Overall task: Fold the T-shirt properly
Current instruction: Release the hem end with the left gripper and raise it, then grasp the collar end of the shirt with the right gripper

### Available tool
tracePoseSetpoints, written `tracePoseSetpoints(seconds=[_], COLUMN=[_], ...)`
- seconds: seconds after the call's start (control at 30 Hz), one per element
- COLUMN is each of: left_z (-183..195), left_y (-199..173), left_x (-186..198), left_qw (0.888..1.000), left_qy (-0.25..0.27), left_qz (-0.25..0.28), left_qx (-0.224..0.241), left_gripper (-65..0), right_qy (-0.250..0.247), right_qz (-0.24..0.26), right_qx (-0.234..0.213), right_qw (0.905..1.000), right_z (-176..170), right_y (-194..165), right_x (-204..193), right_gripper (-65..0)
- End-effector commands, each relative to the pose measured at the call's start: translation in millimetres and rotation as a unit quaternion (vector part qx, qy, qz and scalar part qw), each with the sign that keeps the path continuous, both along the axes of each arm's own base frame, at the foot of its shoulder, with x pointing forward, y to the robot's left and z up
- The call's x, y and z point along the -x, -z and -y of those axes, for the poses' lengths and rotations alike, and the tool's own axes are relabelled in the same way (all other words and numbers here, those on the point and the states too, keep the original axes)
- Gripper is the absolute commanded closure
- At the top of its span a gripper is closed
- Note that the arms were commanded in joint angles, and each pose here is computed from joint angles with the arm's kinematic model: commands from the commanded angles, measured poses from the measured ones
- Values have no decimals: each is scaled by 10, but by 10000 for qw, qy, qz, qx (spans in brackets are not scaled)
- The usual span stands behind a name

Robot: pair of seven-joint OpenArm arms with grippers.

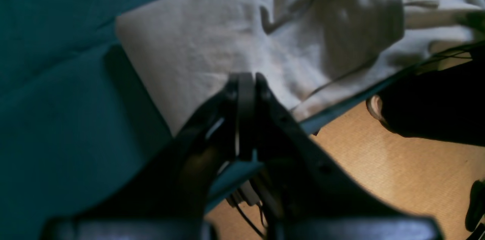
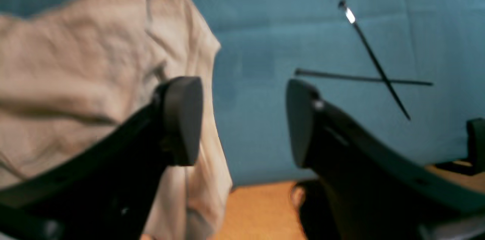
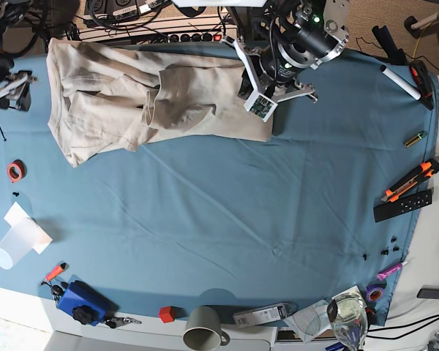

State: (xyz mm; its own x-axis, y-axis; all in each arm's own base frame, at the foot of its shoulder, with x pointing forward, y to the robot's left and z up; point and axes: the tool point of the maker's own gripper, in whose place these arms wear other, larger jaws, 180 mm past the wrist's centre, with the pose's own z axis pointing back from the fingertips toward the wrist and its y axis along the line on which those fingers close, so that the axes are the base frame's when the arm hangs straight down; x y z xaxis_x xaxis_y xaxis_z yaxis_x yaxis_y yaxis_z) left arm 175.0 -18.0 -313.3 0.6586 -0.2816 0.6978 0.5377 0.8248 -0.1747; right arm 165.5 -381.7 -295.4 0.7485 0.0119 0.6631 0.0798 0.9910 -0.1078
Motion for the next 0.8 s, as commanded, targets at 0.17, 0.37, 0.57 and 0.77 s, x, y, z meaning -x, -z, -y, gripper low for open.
tracePoseSetpoints(seconds=[0.17,0.37,0.57,0.77], left_z=[36,37,38,38], left_y=[-76,-62,-63,-65], left_x=[19,44,43,41], left_qw=[9998,9999,9999,9999], left_qy=[-8,-7,-7,-8], left_qz=[85,44,47,53], left_qx=[155,156,158,160], left_gripper=[0,0,0,0], right_qy=[3,-229,33,373], right_qz=[64,371,262,151], right_qx=[-324,-656,-1509,-2706], right_qw=[9995,9969,9882,9618], right_z=[-87,-211,-130,-188], right_y=[-62,-109,231,619], right_x=[-24,-124,-135,-146], right_gripper=[-356,-356,-356,-356])
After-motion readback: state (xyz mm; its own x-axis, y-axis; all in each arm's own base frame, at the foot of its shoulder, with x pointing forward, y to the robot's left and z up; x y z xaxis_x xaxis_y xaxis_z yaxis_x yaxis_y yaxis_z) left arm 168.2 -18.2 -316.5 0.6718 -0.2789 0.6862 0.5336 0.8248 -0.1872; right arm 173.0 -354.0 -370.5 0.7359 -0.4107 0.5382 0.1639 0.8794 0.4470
